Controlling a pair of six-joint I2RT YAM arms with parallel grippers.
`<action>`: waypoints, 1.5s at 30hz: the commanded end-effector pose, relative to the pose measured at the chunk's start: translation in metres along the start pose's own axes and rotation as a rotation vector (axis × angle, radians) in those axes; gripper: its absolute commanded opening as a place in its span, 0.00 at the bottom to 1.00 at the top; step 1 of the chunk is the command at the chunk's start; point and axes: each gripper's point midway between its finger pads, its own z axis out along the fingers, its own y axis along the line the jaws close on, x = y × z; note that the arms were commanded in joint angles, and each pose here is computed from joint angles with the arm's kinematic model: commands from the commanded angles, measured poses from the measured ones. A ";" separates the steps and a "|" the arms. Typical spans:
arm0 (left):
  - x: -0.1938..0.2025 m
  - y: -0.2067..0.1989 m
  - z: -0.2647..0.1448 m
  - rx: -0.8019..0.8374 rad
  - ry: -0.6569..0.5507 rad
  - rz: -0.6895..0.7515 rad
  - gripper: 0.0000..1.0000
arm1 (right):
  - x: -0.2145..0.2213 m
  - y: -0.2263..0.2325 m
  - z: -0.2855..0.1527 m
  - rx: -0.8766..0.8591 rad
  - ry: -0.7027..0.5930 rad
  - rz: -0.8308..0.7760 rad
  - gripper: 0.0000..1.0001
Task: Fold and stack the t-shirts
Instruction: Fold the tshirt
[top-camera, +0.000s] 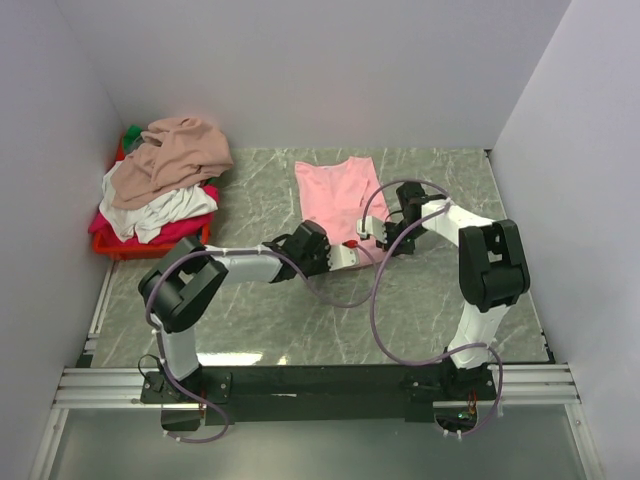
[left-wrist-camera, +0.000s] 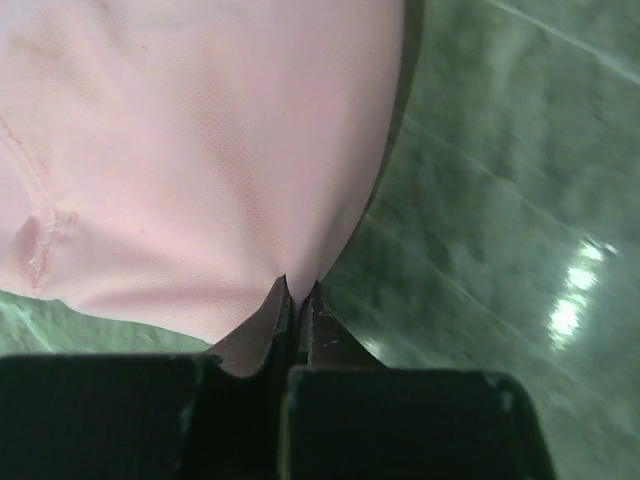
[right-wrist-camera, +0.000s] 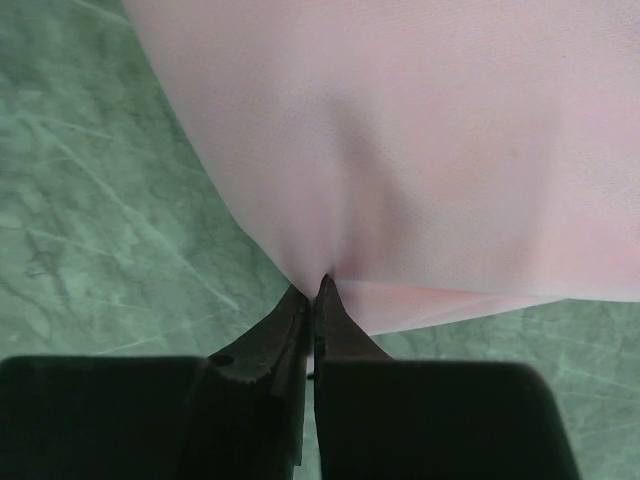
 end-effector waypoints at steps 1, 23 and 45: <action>0.012 -0.032 -0.019 0.091 0.041 0.016 0.00 | -0.001 0.039 -0.016 -0.108 -0.017 0.022 0.00; -0.047 -0.065 -0.082 0.338 -0.185 -0.022 0.00 | -0.040 0.073 -0.096 0.004 -0.145 0.212 0.00; 0.002 0.187 -0.004 -0.157 -0.214 -0.192 0.00 | -0.057 -0.187 -0.069 0.418 -0.187 0.561 0.00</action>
